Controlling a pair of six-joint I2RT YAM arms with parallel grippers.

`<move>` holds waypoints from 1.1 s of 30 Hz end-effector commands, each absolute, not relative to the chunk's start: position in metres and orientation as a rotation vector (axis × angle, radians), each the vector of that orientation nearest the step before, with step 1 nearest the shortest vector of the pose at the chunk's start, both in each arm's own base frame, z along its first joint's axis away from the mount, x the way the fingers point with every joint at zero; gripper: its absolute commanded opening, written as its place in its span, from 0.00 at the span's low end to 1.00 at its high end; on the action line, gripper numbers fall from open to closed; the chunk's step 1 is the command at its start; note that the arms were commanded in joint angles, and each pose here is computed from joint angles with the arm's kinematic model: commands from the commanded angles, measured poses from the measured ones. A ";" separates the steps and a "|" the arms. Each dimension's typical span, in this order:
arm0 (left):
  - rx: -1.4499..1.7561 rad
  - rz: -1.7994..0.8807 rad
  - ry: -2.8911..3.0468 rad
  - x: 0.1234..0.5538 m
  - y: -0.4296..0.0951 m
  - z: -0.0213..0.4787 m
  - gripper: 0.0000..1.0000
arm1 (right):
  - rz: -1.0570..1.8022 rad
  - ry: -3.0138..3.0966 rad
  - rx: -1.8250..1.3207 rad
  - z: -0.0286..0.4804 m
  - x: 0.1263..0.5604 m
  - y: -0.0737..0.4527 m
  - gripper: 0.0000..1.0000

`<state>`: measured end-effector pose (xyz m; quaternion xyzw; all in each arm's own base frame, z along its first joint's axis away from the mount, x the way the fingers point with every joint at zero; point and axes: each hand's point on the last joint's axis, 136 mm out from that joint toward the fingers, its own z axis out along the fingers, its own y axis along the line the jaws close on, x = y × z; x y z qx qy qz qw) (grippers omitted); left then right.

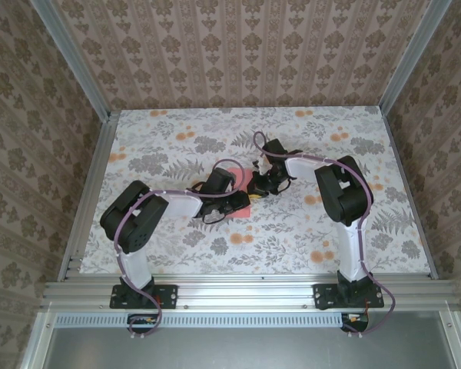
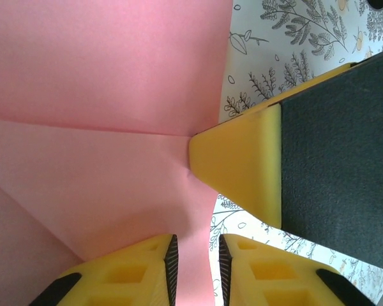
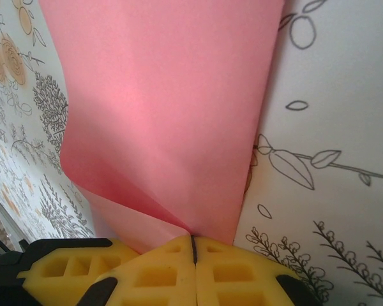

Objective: Fold a paper plane with a square sheet of paper (pick it up from the middle)
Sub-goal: Fold the triangle a second time at the center of the table.

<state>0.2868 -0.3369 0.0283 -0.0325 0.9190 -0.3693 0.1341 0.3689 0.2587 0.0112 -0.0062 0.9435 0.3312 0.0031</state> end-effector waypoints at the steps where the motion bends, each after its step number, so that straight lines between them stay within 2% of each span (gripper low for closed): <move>1: -0.098 -1.060 2.676 0.280 -0.332 0.026 0.28 | 0.784 3.053 0.102 -0.021 0.359 0.224 0.07; 9: -0.099 -1.230 2.540 0.285 -0.339 0.049 0.36 | 0.801 3.042 0.110 -0.021 0.360 0.224 0.08; 17: -0.107 -1.280 2.494 0.279 -0.334 0.056 0.39 | 0.778 3.069 0.118 -0.028 0.357 0.222 0.10; 28: 0.007 -1.353 2.525 0.268 -0.351 0.055 0.34 | 0.746 3.097 0.141 -0.034 0.355 0.218 0.12; 33: 0.076 -1.308 2.566 0.262 -0.354 0.052 0.30 | 0.710 3.116 0.158 -0.038 0.354 0.215 0.12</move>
